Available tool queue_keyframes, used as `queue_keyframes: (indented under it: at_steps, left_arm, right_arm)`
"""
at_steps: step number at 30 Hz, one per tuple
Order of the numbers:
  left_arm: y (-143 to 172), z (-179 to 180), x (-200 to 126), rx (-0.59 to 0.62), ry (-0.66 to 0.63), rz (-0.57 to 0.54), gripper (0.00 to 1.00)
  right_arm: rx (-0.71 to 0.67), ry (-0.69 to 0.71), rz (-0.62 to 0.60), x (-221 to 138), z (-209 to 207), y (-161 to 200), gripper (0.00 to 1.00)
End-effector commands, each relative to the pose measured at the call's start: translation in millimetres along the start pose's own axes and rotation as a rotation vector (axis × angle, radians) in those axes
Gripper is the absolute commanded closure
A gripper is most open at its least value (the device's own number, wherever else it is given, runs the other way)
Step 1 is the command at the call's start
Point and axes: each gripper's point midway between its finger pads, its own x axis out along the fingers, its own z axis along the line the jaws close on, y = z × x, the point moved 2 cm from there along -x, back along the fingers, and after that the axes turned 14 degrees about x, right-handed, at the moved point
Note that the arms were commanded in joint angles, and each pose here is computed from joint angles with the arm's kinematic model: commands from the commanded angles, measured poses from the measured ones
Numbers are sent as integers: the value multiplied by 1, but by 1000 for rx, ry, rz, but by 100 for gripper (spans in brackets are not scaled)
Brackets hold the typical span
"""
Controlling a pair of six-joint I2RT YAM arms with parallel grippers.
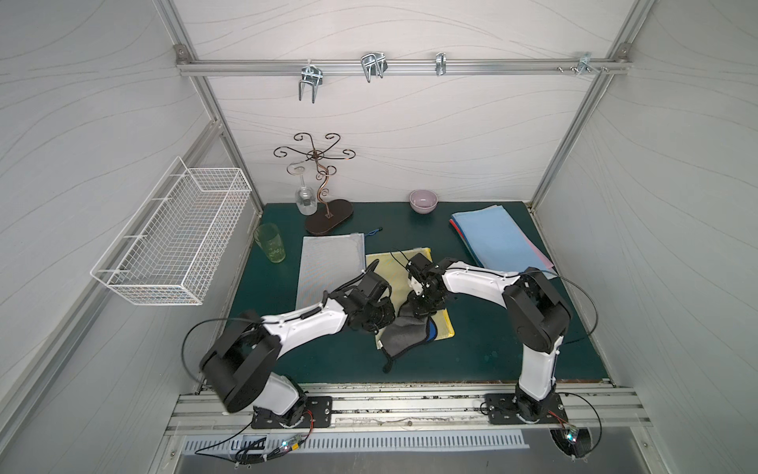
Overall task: Wipe the document bag
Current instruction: Wipe the dirt from the document bag.
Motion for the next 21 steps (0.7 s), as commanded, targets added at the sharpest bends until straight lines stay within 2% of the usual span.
queue_keyframes:
  at_steps: [1, 7, 9, 12, 15, 17, 21]
  left_arm:
    - [-17, -11, 17, 38, 12, 7, 90]
    - [-10, 17, 39, -11, -112, 58, 91]
    - [-7, 22, 43, -13, -124, 68, 91]
    - [-4, 25, 43, -18, -128, 60, 90]
    - [-9, 12, 35, 23, -85, 34, 88]
    - [-13, -2, 26, 90, -77, 14, 85]
    - [-16, -40, 14, 253, -71, 1, 75]
  right_arm:
    - [75, 198, 90, 4, -53, 34, 100]
    - [209, 219, 59, -22, -96, 49, 99]
    - [296, 208, 46, -33, -117, 53, 92]
    - [427, 149, -3, -52, -142, 58, 90]
    - [475, 122, -60, -70, -144, 57, 87]
    - [490, 125, -64, -74, -145, 60, 78]
    - [550, 148, -75, -69, -157, 69, 72]
